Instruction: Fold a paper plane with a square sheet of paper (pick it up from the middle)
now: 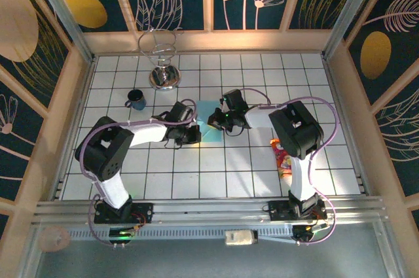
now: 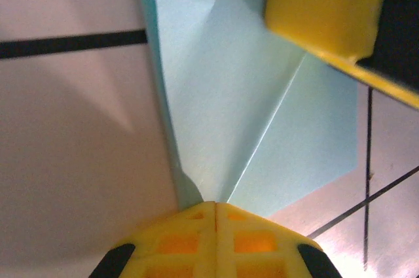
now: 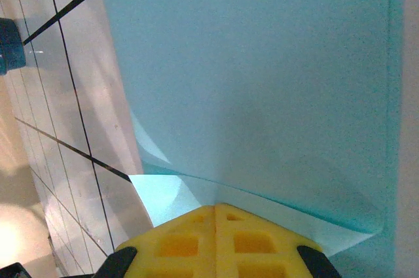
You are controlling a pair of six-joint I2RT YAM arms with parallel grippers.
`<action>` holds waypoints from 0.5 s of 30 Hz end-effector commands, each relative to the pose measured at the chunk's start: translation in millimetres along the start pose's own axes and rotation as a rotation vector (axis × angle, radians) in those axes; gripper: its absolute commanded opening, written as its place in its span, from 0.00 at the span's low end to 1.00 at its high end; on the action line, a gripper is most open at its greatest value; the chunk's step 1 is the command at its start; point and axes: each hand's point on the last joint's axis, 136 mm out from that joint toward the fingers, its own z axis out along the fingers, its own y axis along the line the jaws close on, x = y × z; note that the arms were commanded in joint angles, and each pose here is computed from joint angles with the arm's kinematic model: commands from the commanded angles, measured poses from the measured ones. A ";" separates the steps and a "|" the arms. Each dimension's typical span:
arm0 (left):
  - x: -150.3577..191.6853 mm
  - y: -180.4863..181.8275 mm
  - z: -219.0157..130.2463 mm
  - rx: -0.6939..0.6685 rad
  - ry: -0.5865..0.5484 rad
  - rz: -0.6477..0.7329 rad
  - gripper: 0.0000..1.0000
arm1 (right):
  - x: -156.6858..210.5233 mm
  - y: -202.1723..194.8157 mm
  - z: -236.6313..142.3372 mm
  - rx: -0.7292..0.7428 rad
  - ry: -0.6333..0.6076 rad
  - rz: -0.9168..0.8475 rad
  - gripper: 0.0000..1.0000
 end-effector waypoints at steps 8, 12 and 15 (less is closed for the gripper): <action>-6.0 -16.5 -36.8 -0.004 -0.032 -0.002 0.00 | 31.7 -82.1 7.7 0.262 0.084 0.104 0.00; -20.5 -37.1 -33.1 0.098 -0.069 -0.041 0.00 | 29.0 -77.5 7.5 0.248 0.077 0.103 0.00; -20.5 -44.6 -21.5 0.155 -0.043 -0.073 0.01 | 27.6 -74.5 8.2 0.236 0.076 0.104 0.00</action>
